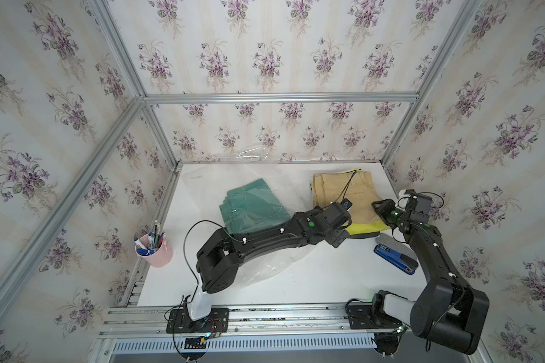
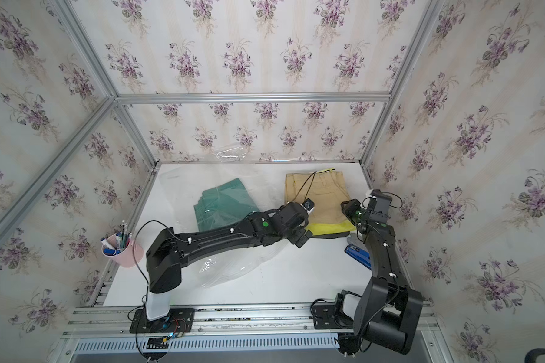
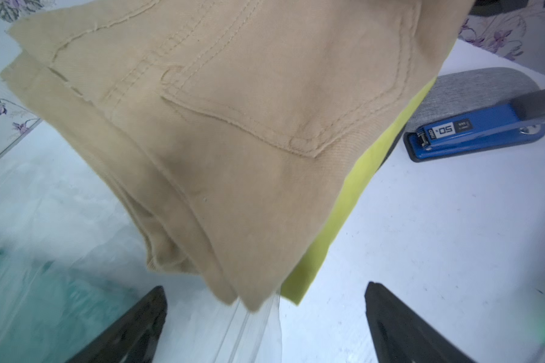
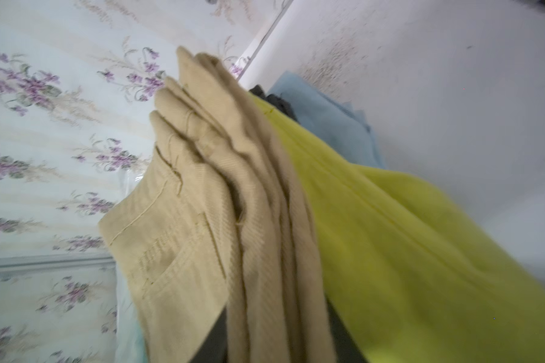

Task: Take the trousers out of the vacuum bag
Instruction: Place the trousers at the center of the board.

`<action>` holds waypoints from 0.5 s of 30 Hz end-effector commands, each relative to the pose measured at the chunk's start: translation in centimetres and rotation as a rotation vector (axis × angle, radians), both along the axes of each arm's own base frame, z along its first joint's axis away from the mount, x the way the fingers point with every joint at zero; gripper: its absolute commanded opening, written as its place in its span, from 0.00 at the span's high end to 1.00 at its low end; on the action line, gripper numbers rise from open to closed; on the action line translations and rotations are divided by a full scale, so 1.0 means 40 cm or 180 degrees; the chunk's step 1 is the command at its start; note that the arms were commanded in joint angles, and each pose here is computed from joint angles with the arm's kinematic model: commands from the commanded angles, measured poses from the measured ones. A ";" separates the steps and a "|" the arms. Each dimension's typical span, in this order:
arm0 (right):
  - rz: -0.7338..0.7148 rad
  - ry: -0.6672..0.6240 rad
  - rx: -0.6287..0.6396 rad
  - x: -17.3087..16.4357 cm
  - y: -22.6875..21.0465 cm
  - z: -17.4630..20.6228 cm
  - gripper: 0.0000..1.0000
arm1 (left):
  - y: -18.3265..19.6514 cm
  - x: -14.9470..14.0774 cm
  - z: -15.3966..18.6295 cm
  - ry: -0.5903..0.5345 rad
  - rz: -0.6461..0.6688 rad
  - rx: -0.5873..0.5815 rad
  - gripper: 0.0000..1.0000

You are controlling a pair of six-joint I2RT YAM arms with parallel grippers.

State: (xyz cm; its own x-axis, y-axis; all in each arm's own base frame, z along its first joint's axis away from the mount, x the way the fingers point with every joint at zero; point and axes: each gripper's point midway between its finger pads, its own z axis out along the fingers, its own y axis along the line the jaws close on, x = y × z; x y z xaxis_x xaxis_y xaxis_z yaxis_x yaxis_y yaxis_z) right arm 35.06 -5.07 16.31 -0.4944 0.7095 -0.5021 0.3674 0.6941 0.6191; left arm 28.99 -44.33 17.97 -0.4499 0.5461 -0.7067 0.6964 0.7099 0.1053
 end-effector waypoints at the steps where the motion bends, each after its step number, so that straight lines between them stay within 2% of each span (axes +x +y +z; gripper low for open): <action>1: -0.0267 0.0107 -0.0324 -0.016 -0.054 0.004 0.36 | 0.029 -0.045 0.042 0.0196 0.0023 -0.0275 0.00; 4: -0.0489 0.0140 -0.0555 -0.028 -0.094 0.025 0.18 | 0.074 -0.080 0.077 0.0305 0.0082 -0.0431 0.00; 5: -0.0543 0.0136 -0.0611 -0.031 -0.104 0.036 0.15 | 0.089 -0.091 0.090 0.0323 0.0100 -0.0489 0.00; 11: -0.0346 -0.0342 -0.0818 -0.022 -0.075 0.150 0.11 | 0.198 -0.139 0.163 0.0328 0.0263 -0.0704 0.00; 15: -0.0042 -0.0621 -0.0916 -0.022 -0.009 0.223 0.10 | 0.286 -0.169 0.198 0.0286 0.0411 -0.0750 0.00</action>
